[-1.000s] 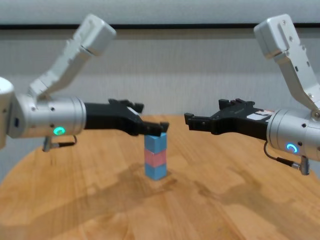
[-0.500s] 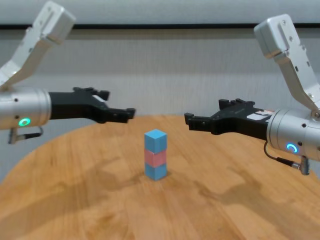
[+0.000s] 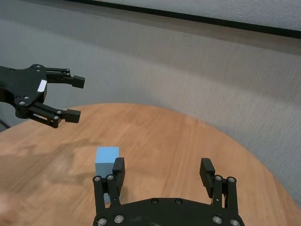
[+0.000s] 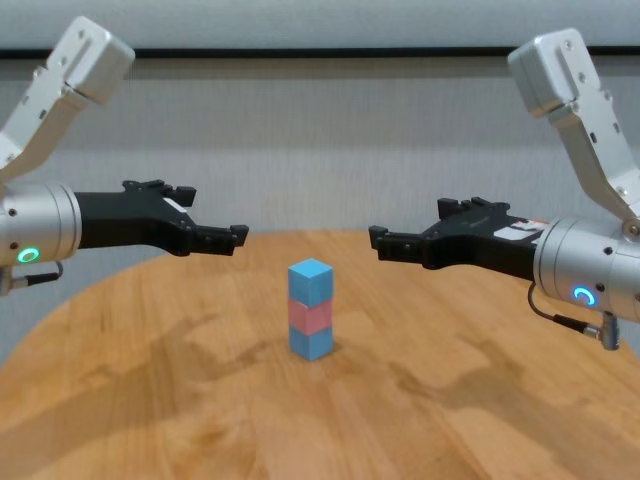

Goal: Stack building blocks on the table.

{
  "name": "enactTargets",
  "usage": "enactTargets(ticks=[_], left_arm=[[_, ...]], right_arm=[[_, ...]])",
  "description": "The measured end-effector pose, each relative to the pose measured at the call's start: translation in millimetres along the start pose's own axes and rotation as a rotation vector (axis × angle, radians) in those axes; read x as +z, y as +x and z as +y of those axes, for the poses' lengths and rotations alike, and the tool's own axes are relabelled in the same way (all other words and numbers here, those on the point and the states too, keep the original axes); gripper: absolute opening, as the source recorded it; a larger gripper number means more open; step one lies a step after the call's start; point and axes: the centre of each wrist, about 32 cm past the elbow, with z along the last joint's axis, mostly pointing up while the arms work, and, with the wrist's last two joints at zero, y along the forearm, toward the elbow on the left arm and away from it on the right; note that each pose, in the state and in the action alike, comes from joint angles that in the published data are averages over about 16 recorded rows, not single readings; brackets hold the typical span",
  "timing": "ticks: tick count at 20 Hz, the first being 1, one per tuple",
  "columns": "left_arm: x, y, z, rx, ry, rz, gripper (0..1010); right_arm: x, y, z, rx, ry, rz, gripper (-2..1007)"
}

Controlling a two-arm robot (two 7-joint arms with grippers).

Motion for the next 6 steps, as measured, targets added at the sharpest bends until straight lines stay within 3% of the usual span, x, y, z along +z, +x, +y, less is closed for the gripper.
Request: enactTargets(ticks=[6], left_arm=[[0.0,-0.3,-0.5,-0.004,-0.001,0.001,1000]], right_arm=[[0.0,0.0,0.0,0.0,0.0,0.0,1004]])
